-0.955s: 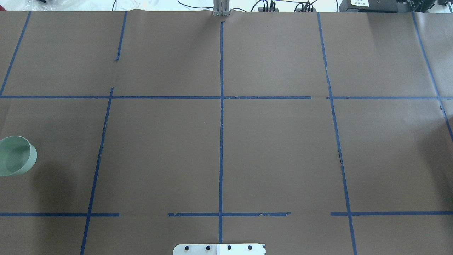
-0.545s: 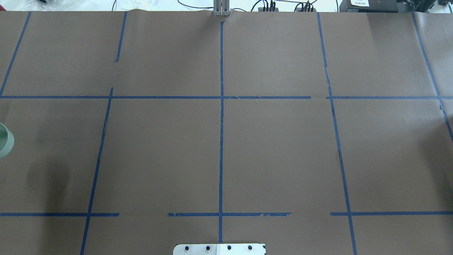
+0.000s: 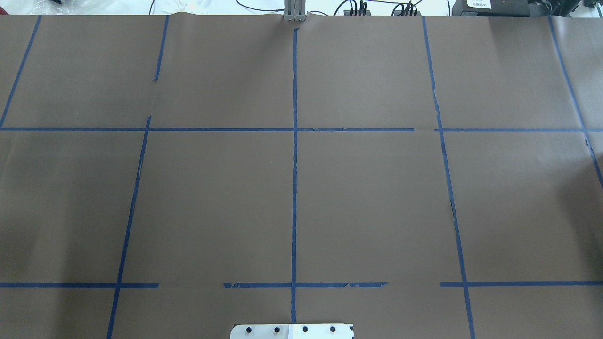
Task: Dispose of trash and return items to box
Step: 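Lift the green bowl and carry it toward the clear box, then lower the green bowl into the clear plastic box and release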
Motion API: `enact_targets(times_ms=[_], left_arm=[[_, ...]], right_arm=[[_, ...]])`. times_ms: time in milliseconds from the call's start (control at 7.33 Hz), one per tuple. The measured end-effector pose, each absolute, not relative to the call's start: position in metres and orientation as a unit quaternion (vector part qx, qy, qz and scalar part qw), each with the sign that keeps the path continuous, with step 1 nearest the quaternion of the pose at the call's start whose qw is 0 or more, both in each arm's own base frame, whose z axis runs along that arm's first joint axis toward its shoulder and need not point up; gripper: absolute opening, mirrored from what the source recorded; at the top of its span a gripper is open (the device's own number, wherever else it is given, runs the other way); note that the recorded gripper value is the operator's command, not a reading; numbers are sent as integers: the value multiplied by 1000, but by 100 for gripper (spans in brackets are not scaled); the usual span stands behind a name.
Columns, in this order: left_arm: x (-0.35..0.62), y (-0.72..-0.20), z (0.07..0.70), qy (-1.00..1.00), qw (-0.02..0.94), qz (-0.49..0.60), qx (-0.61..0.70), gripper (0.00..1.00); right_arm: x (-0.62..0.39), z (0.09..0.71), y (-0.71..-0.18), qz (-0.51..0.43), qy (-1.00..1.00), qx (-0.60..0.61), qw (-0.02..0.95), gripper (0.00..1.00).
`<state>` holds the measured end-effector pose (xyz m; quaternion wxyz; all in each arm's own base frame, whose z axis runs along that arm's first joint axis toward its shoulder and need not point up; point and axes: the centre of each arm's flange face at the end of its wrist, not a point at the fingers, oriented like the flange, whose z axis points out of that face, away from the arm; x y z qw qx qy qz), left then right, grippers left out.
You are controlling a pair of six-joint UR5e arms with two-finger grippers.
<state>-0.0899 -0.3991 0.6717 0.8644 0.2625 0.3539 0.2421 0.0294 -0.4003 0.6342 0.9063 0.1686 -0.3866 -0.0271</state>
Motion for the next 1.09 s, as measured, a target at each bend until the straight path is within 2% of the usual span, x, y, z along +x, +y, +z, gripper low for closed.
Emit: enact_targets(times_ms=[545, 955, 1091], left_arm=[[-122, -427, 728, 316, 888, 219, 251, 0], [-112, -415, 748, 312, 891, 192, 269, 0], [-105, -409, 752, 314, 889, 198, 270, 34]], right_arm=[[29, 635, -400, -28, -387, 168, 906, 100], [29, 637, -400, -27, -387, 166, 907, 100], [29, 638, -400, -27, -387, 166, 906, 100]])
